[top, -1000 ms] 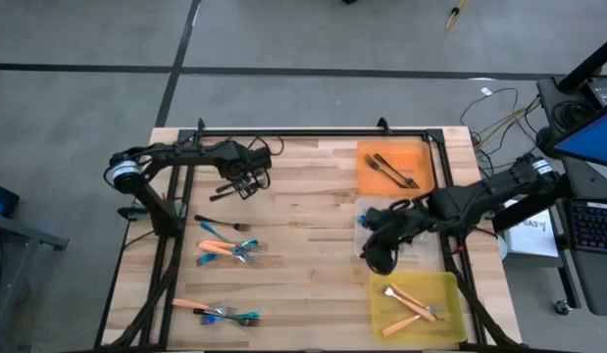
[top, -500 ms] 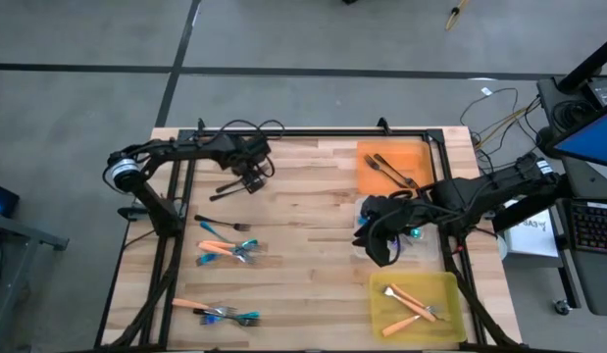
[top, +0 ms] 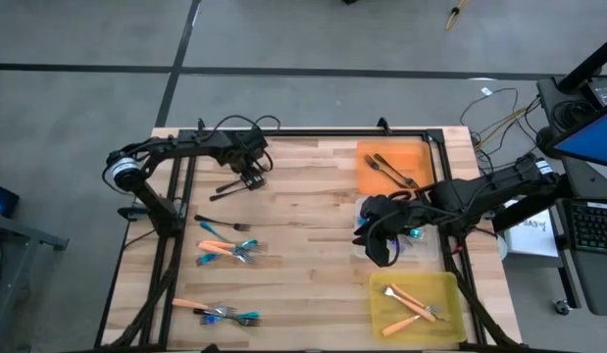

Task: Sort silverware by color (type)
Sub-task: Put the black fork into the orange bin

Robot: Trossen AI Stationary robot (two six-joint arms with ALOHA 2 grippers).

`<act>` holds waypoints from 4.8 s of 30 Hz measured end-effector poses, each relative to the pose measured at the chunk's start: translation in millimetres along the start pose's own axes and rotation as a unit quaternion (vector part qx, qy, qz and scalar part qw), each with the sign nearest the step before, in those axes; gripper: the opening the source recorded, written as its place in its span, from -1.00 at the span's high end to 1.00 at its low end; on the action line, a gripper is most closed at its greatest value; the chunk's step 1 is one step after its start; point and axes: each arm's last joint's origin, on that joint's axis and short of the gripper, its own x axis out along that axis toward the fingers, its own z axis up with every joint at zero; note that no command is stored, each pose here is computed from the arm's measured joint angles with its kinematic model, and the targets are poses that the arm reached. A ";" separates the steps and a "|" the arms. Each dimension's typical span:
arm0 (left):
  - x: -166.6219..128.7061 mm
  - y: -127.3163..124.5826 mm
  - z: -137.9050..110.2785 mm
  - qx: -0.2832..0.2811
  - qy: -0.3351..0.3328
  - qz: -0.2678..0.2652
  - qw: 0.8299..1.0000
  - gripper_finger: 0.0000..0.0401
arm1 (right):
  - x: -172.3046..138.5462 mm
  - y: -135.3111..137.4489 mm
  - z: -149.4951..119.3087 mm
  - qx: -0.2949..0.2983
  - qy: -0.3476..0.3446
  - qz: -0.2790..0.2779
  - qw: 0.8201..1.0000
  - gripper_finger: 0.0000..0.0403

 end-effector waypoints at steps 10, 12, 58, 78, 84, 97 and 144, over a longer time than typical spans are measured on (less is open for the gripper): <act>6.8 -1.9 -5.5 -0.007 0.004 -0.027 1.000 0.45 | 11.3 -9.2 -11.0 -0.002 0.015 -0.027 1.000 0.40; 11.1 -2.0 -8.9 -0.012 0.004 -0.026 1.000 0.45 | 13.3 -10.9 -13.1 -0.002 0.018 -0.030 0.999 0.40; 30.5 21.8 16.3 -0.082 0.018 0.008 0.996 0.98 | 15.5 -12.7 -14.7 -0.002 0.019 -0.033 0.999 0.40; -70.0 2.0 100.5 -0.030 -0.197 -0.210 0.957 1.00 | 17.0 -35.7 7.1 -0.027 -0.133 -0.194 0.972 0.40; -87.2 -38.6 112.9 0.012 -0.276 -0.294 0.915 1.00 | 33.7 -62.8 29.4 -0.008 -0.205 -0.180 0.962 0.40; -81.1 -91.6 101.7 -0.013 -0.329 -0.195 0.924 1.00 | 37.1 -110.1 58.3 0.063 -0.309 -0.148 0.937 0.40; -92.7 -115.1 102.2 -0.034 -0.402 -0.171 0.899 1.00 | 37.7 -158.9 101.2 0.164 -0.343 -0.234 0.895 0.45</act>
